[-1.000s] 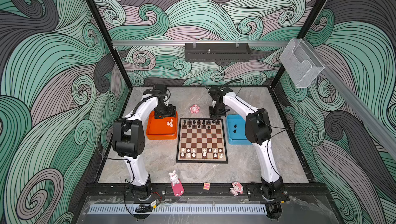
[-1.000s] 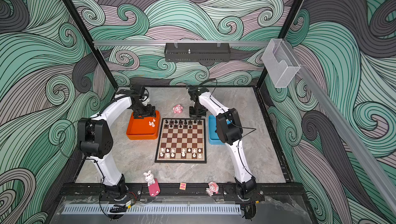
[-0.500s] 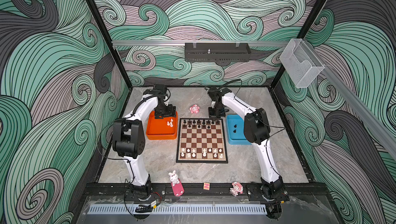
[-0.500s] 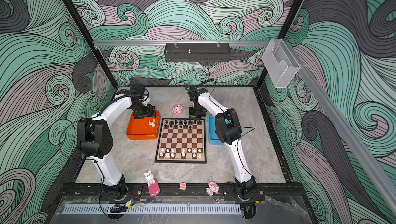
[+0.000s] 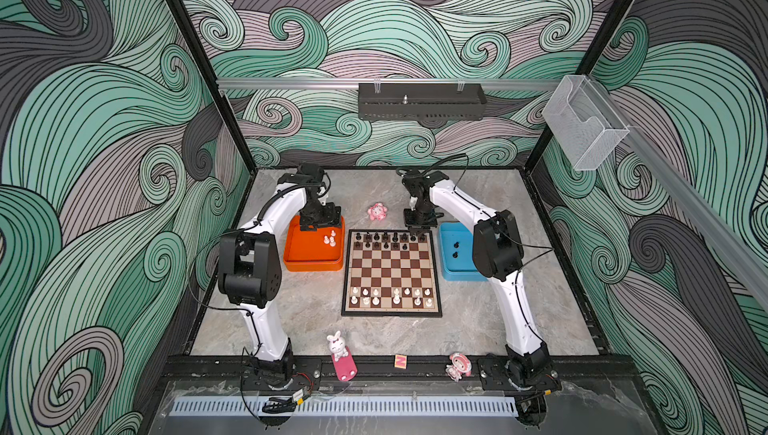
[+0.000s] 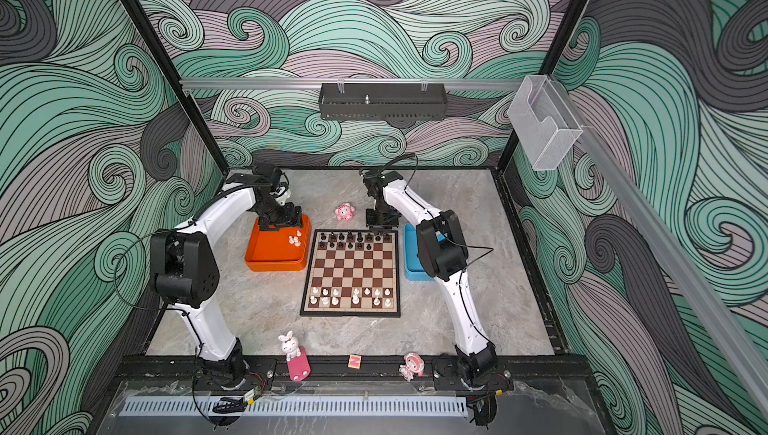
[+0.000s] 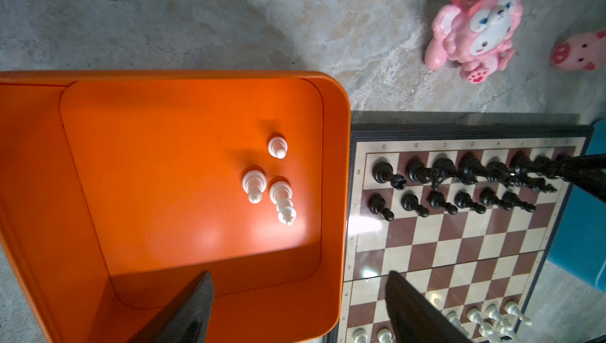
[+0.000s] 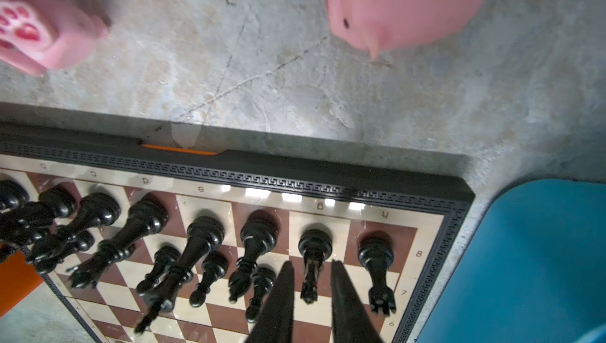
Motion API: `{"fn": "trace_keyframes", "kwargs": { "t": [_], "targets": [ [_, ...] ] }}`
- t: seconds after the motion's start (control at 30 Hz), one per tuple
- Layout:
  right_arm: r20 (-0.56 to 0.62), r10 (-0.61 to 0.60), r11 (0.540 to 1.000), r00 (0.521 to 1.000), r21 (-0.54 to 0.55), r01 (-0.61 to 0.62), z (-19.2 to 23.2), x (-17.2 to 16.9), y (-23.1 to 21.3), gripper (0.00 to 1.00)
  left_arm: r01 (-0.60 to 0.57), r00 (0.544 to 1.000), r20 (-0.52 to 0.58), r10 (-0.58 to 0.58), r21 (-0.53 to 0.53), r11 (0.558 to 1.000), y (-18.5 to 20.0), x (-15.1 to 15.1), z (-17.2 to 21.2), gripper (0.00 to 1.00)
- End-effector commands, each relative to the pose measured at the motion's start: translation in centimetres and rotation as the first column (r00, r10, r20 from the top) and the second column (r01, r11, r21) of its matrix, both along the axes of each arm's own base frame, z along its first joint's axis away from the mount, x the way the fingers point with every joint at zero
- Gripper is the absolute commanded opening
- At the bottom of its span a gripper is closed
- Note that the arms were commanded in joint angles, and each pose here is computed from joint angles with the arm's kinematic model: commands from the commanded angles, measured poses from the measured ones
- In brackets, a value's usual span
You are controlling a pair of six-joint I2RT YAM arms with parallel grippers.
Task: Set up the chess pieces on the board
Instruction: 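Lower the black piece onto an empty square in the farthest row, then open the right gripper and raise it off the board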
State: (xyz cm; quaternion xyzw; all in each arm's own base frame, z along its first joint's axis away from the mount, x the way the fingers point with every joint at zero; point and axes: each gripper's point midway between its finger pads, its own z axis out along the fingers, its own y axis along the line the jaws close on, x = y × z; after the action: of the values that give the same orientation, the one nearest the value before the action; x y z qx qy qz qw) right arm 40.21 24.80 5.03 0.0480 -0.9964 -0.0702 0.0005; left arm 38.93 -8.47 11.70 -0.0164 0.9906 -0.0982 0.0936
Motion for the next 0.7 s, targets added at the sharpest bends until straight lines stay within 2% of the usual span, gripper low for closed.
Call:
{"fn": "trace_keyframes", "kwargs": {
  "t": [0.0,0.33,0.43,0.6,0.67],
  "targets": [
    [0.03,0.01,1.0,0.999,-0.008,-0.01,1.5,0.2,0.1,0.27,-0.018,1.0,-0.005,0.018,-0.01,1.0,0.3,0.0,0.1,0.85],
    [0.125,0.011,0.999,0.992,0.044,-0.017,6.4,0.8,0.5,0.35,-0.04,0.999,-0.009,0.04,0.025,0.999,1.0,0.1,-0.3,0.85],
    [0.174,0.017,0.998,0.985,0.061,-0.028,8.7,0.8,0.3,0.44,-0.05,0.999,-0.018,0.051,0.047,0.998,1.3,0.0,-0.6,0.85],
    [0.234,0.025,0.997,0.972,0.067,-0.042,12.0,-0.1,-1.2,0.71,-0.088,0.995,-0.041,0.093,0.1,0.991,2.3,-0.7,-0.8,0.85],
    [0.244,0.029,0.998,0.969,0.055,-0.044,12.6,-0.8,-2.2,0.78,-0.111,0.992,-0.049,0.117,0.118,0.987,2.7,-1.0,-0.8,0.85]
  ]
}}
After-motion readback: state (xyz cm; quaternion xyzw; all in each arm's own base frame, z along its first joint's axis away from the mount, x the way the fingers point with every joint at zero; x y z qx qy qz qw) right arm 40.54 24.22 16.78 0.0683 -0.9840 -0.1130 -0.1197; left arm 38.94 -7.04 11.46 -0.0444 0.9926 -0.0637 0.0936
